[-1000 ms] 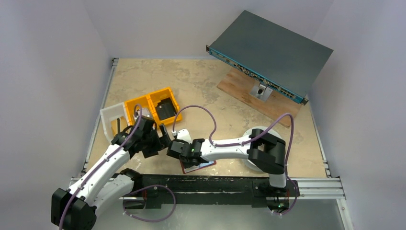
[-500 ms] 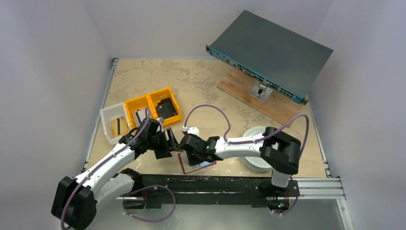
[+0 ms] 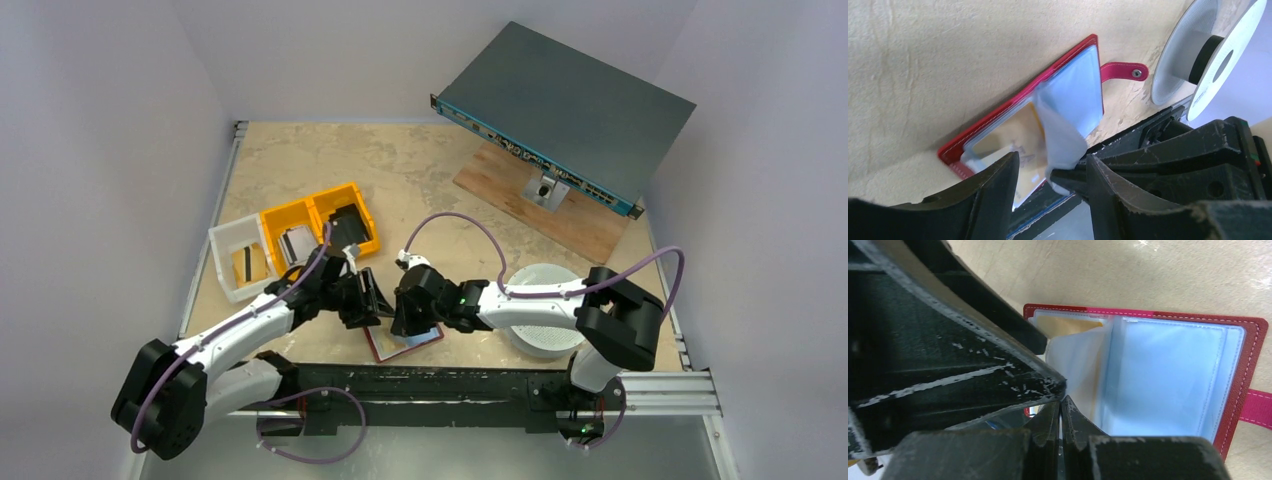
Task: Take the credit cards out of the card holder
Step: Remove the credit card from the card holder.
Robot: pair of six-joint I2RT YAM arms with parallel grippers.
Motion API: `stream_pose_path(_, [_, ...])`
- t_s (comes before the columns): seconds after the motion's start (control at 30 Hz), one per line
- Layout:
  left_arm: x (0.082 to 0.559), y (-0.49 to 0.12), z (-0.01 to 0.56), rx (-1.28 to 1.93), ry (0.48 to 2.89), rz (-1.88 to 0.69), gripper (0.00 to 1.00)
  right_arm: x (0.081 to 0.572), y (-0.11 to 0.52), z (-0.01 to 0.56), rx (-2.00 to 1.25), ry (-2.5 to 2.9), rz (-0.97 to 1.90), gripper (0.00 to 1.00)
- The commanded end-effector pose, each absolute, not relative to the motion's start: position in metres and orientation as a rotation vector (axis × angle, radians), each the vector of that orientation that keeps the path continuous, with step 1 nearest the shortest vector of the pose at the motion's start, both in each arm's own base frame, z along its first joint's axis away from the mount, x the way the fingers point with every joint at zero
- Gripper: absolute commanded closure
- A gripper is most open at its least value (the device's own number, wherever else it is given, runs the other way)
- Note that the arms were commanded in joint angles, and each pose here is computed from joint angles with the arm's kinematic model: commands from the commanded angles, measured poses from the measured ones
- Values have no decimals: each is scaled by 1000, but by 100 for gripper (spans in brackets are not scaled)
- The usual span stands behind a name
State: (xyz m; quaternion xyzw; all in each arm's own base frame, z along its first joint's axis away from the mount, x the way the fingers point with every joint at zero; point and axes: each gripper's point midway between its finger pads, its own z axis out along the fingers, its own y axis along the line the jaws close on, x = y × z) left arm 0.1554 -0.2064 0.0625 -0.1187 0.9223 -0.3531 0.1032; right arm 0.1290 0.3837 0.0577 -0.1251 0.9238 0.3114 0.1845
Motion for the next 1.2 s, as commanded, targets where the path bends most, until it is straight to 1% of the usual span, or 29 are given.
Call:
stream_pose_path(0.0, [163,-219,69,-326,2674,-1112,51,128,398,79,-350,2547,1017,100])
stream_pose_path(0.07, [164,-220,65,-330,2684,-1102,53,128,398,80,-349,2544,1020,100])
stream_pose_path(0.13, [164,-221,62,-333,2693,-1097,57,128,397,81,-346,2540,1018,96])
stream_pose_path(0.27, [164,-224,57,-332,2708,-1094,65,129,394,85,-337,2529,1018,83])
stream_pose_path(0.33, [165,-227,57,-327,2709,-1096,66,130,394,91,-335,2514,1023,76])
stream_pose_path(0.5, [165,-234,64,-305,2700,-1117,66,134,386,104,-322,2482,1001,64])
stream_pose_path(0.77, [166,-256,79,-247,2694,-1158,61,151,346,121,-195,2428,829,61])
stream_pose_path(0.93, [169,-275,74,-214,2718,-1167,59,148,333,127,-160,2417,829,60])
stream_pose_path(1.17, [177,-293,56,-207,2778,-1149,56,145,330,120,-163,2439,818,60])
